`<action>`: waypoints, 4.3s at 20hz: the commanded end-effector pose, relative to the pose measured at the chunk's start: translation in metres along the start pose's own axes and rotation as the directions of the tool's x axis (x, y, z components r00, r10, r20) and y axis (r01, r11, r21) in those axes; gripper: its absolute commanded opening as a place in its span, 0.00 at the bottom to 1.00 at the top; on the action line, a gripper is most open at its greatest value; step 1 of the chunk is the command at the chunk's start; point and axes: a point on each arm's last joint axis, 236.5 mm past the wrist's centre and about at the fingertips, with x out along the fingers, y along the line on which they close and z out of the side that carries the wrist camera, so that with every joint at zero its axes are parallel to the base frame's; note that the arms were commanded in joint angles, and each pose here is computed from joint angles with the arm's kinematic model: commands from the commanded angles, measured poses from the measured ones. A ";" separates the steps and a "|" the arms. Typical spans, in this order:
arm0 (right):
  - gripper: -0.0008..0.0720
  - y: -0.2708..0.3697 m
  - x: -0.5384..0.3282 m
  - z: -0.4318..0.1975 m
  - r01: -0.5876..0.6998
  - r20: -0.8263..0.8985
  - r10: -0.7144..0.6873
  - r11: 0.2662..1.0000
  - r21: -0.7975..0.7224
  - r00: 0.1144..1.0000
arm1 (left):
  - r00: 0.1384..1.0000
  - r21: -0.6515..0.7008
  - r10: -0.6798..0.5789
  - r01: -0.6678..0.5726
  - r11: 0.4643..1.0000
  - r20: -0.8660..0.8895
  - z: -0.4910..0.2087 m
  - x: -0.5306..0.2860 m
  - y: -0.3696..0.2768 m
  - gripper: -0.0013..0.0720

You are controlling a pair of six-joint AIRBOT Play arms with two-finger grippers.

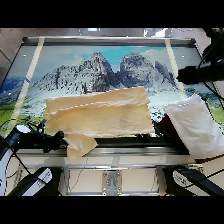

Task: Fold the shirts.

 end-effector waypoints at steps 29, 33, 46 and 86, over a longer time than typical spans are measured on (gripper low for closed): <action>0.31 0.050 0.219 -0.237 -0.220 0.132 0.326 0.250 0.943 0.936 | 0.970 0.098 -0.115 0.096 0.991 0.216 0.018 -0.035 -0.041 0.04; 0.02 0.058 0.211 -0.221 -0.266 0.157 0.360 0.276 0.924 0.920 | 0.965 0.118 -0.119 0.093 0.989 0.235 0.023 -0.042 -0.045 0.03; 0.02 0.068 0.116 -0.087 -0.424 0.128 0.418 0.763 0.488 0.899 | 0.859 0.336 0.031 -0.232 0.913 0.510 0.089 -0.189 -0.077 0.03; 0.64 -0.049 0.235 -0.057 -0.257 -0.140 0.412 0.762 0.594 0.900 | 0.661 0.449 -0.124 -0.349 0.822 0.740 0.251 -0.190 -0.217 0.98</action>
